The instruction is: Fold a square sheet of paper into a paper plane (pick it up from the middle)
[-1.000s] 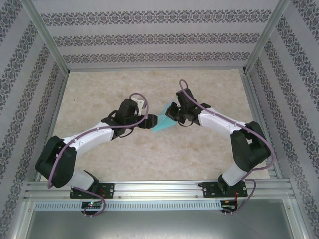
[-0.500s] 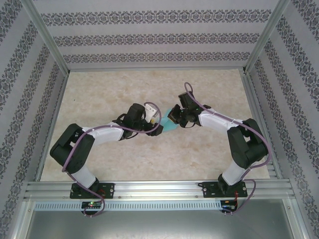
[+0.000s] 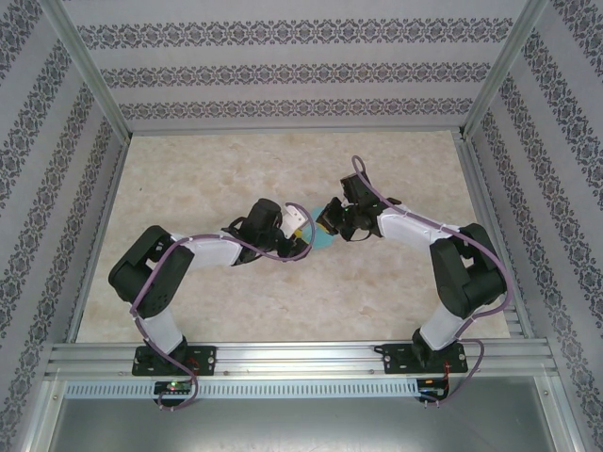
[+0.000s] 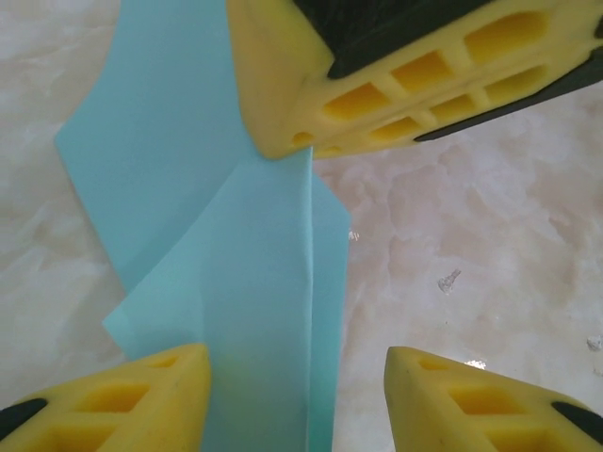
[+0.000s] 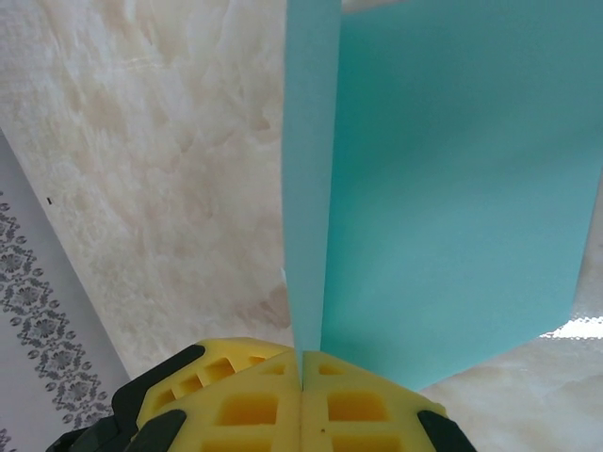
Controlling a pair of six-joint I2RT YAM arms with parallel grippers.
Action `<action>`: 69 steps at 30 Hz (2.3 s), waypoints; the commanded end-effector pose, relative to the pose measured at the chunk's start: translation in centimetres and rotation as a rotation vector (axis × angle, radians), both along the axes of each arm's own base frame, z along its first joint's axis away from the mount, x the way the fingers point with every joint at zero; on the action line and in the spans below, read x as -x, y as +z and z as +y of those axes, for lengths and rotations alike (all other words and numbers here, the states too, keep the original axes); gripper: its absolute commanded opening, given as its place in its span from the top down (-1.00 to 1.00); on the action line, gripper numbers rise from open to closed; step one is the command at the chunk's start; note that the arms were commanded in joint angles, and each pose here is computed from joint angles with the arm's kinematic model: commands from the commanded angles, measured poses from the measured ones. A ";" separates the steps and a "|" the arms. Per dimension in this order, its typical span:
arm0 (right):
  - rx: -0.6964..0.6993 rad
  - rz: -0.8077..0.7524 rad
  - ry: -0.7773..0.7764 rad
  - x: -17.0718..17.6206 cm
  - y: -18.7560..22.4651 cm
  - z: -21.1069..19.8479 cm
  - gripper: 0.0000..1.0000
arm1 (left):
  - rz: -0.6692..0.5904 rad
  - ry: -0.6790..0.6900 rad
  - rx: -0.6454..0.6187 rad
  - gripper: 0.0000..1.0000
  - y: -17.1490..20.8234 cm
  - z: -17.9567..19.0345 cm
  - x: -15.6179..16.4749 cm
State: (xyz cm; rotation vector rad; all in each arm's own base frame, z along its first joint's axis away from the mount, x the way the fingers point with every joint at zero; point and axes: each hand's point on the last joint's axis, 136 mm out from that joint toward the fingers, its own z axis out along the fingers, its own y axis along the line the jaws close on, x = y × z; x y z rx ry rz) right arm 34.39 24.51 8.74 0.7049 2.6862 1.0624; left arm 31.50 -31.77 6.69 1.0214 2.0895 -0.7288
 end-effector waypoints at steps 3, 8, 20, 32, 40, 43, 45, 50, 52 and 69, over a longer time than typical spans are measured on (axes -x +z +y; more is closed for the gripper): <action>-0.026 0.036 0.027 0.4 -0.5 0.0 0.92 | -0.095 -0.075 -0.014 0.15 0.4 -1.0 -0.3; -0.038 0.040 0.035 0.3 -0.5 0.0 0.90 | -0.117 -0.070 -0.004 0.36 0.5 -1.0 -0.6; 0.027 -0.071 0.058 -0.2 1.2 -2.5 0.18 | -0.064 -0.076 0.000 0.83 0.2 -1.4 -0.3; 0.111 -0.189 0.154 1.9 0.8 -4.4 0.07 | 0.231 0.068 0.085 0.96 -0.8 -1.8 0.6; 0.103 -0.205 0.240 2.8 -0.7 -3.1 0.13 | 0.377 0.138 0.156 0.97 -1.6 -2.2 1.2; 0.102 -0.198 0.270 2.7 -1.2 -2.2 0.15 | 0.398 0.144 0.176 0.98 -1.5 -2.4 1.3; 0.097 -0.199 0.280 2.5 -1.4 -1.8 0.16 | 0.409 0.156 0.187 0.98 -1.4 -2.4 1.3; 0.095 -0.185 0.289 2.1 -2.3 -1.3 0.18 | 0.450 0.185 0.198 0.98 -1.7 -2.4 1.3; 0.088 -0.185 0.291 2.0 -2.5 -1.2 0.18 | 0.471 0.195 0.210 0.99 -1.7 -2.5 1.3; 0.090 -0.143 0.289 1.7 -5.0 -1.2 0.11 | 0.583 0.213 0.199 0.90 -2.9 -2.7 2.0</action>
